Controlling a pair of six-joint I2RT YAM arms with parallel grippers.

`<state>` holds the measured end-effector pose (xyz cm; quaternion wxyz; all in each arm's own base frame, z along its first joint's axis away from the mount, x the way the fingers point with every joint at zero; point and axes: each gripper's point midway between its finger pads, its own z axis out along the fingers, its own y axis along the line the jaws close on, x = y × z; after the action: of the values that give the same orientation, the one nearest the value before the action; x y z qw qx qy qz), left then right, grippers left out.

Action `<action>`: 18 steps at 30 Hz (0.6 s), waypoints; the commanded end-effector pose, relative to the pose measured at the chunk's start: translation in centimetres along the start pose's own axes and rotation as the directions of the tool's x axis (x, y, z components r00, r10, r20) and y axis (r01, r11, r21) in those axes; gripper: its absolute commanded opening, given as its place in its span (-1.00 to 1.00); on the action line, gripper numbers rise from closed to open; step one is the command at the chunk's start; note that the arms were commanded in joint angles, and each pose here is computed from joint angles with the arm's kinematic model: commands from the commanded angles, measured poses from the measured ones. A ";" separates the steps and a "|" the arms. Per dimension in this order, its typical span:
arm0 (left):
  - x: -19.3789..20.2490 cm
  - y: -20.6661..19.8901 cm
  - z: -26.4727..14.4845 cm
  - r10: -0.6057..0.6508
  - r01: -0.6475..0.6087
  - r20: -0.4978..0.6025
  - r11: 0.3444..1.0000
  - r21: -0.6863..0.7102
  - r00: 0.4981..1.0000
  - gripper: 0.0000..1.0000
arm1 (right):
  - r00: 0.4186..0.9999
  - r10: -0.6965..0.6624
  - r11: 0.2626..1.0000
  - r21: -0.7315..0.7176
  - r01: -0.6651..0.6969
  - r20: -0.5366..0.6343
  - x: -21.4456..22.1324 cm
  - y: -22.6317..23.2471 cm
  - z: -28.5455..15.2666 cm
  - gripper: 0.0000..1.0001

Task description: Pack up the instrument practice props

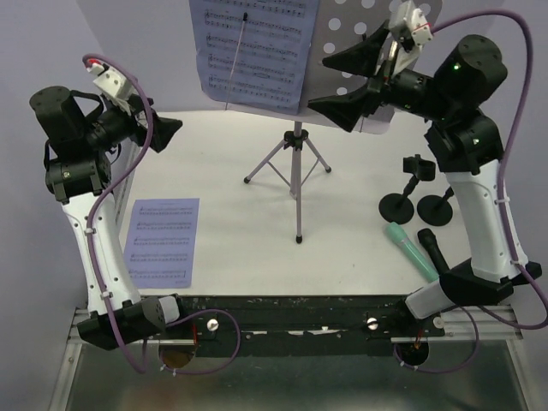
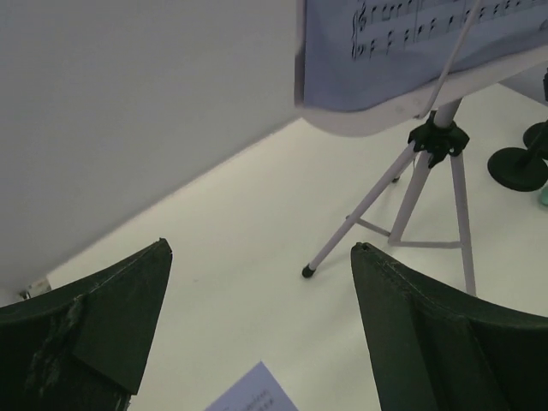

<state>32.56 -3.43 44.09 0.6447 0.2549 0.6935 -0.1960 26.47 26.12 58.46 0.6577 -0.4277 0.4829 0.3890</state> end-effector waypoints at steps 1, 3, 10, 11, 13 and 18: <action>-5.5 -1.3 1.1 0.057 -0.078 0.134 0.984 0.157 0.989 0.90 | 0.993 -0.056 0.998 -0.029 0.059 0.104 -3.5 2.6 2.1 0.96; -6.1 -1.3 1.8 0.026 -0.058 0.156 0.977 0.204 0.987 0.86 | 0.995 -0.044 0.999 0.022 0.042 0.094 -2.7 2.4 3.6 0.94; -9.2 -3.2 3.8 0.005 -0.097 0.228 0.913 0.396 0.974 0.73 | 0.999 -0.022 0.997 0.075 0.018 0.043 0.5 3.1 7.6 0.90; -9.4 -3.2 4.2 -0.009 -0.089 0.228 0.906 0.414 0.974 0.73 | 0.999 -0.018 0.994 0.105 0.015 0.032 1.0 2.6 8.1 0.91; -10.1 -2.9 4.7 -0.016 -0.092 0.243 0.901 0.425 0.970 0.72 | 0.999 -0.014 0.991 0.132 0.010 0.030 1.5 2.2 9.0 0.96; -11.1 -3.1 6.0 -0.017 -0.113 0.265 0.878 0.465 0.964 0.68 | 1.000 0.006 0.990 0.140 -0.008 0.017 3.1 1.5 11.5 0.99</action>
<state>37.21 -9.14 52.00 0.6508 0.3506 0.5655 -0.3657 26.91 36.54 57.16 0.6718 -0.4016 0.4915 0.3819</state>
